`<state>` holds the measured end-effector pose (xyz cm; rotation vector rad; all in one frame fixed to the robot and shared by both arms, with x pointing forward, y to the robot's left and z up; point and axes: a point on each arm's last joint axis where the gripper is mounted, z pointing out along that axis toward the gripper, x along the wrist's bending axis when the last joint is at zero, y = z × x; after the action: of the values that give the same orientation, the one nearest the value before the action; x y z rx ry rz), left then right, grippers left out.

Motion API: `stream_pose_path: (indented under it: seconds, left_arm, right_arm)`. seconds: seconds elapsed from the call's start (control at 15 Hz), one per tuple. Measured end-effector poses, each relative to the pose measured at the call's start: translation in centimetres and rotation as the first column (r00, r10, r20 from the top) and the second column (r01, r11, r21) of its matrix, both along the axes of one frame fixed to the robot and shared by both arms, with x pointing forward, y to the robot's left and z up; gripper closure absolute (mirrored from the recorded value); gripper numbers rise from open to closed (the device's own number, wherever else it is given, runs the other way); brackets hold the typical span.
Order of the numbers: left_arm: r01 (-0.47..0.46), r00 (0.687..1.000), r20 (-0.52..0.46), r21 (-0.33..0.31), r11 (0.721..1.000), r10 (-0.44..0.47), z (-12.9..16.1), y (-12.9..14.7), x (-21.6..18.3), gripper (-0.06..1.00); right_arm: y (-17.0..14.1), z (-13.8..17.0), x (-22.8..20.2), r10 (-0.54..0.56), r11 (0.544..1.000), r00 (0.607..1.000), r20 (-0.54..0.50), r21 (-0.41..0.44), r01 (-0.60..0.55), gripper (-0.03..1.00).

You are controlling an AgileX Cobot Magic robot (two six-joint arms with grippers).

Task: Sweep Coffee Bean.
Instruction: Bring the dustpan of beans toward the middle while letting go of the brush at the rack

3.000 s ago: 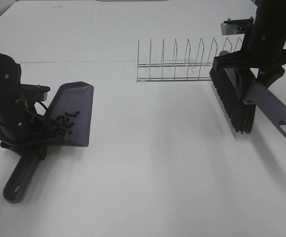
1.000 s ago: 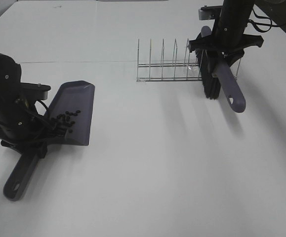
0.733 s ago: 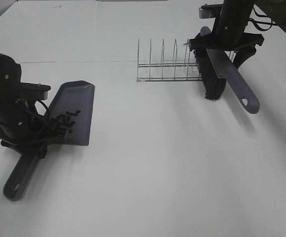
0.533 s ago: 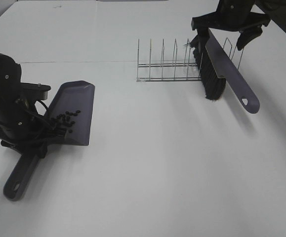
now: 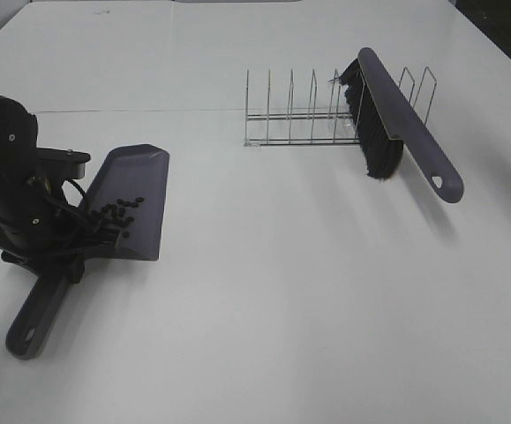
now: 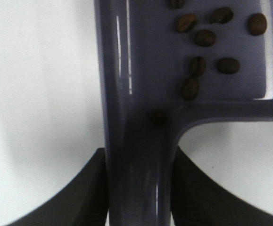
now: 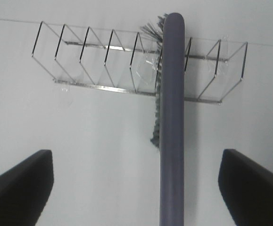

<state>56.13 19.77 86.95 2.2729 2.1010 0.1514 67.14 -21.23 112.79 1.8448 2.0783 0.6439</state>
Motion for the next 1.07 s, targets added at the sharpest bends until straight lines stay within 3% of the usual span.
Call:
stream_pose_path:
  seconds: [0.27,0.53,0.6,0.73,1.07]
  left_arm:
    - [-0.014,1.0,0.017,-0.014,1.0,0.015,0.9,0.0,-0.2,0.59]
    - [-0.014,0.998,0.055,-0.069,0.997,0.018,2.3,-1.6,0.1,0.59]
    - [0.029,0.997,0.076,-0.091,0.995,-0.022,2.8,-3.7,0.1,0.59]
    - [0.059,0.994,0.095,-0.112,0.992,-0.048,3.1,-5.5,0.6,0.59]
    - [0.055,0.998,-0.008,-0.082,0.995,-0.056,0.2,-6.8,1.6,0.59]
  right_arm:
    - [-0.7,-0.2,-7.4,0.017,0.999,0.991,-0.131,0.054,-0.01,0.13]
    - [-2.1,-3.2,-16.2,0.033,0.998,0.964,-0.264,0.056,-0.019,0.13]
    - [-2.9,-4.3,-20.2,0.029,0.998,0.964,-0.264,0.062,-0.013,0.13]
    - [-3.5,-5.4,-23.8,0.029,0.998,0.962,-0.271,0.068,-0.011,0.13]
    - [-4.6,-5.9,-30.0,0.029,0.996,0.987,-0.161,0.09,-0.015,0.13]
